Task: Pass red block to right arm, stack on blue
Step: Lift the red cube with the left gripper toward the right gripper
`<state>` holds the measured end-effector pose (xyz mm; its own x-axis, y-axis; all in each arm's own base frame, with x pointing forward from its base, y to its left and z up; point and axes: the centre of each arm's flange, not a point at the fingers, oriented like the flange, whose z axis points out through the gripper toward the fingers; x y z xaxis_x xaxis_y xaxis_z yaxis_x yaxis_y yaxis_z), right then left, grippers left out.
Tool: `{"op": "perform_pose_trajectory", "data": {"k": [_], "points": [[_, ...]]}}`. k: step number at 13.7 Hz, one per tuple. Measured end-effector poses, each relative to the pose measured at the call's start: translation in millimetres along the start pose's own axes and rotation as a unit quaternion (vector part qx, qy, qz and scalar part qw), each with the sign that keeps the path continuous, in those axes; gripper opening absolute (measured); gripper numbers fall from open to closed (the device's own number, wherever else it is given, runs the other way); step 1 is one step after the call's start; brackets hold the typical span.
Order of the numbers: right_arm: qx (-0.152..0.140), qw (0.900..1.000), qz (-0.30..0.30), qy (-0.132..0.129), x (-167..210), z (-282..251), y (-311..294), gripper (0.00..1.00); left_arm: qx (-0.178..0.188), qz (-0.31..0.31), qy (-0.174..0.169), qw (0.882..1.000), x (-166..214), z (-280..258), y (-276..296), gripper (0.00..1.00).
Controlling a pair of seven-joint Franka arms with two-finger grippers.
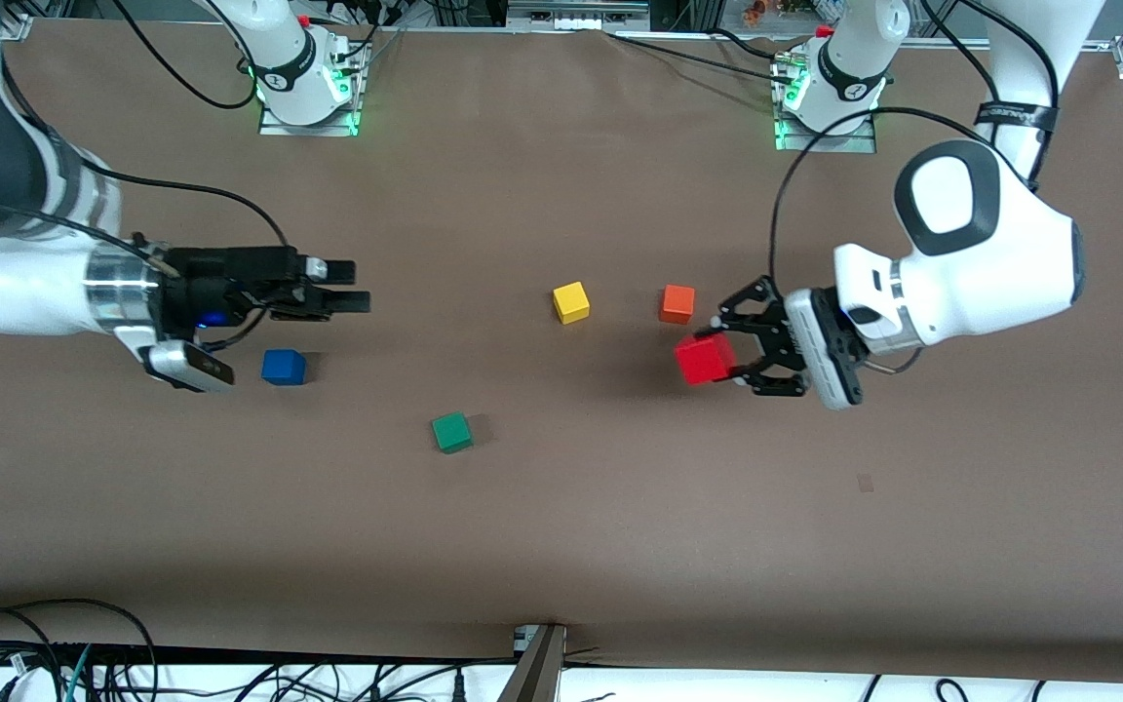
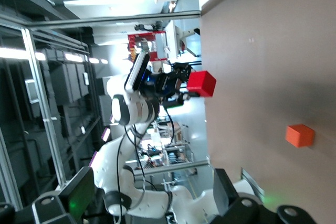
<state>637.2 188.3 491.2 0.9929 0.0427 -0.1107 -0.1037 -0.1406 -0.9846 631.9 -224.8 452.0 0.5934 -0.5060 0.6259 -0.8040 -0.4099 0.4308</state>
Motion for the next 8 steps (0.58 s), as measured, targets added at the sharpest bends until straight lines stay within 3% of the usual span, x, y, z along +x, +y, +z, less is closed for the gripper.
{"op": "perform_pose_trajectory", "data": {"k": [4,8], "points": [[0.024,0.999,0.027,0.013,10.9,28.4,23.4,1.0,-0.021,0.03,0.018,0.999,28.4,19.5,32.8,0.56],[0.043,0.998,0.04,0.021,21.9,39.4,53.3,1.0,-0.056,0.097,0.072,0.991,38.2,33.7,43.2,0.56]]}}
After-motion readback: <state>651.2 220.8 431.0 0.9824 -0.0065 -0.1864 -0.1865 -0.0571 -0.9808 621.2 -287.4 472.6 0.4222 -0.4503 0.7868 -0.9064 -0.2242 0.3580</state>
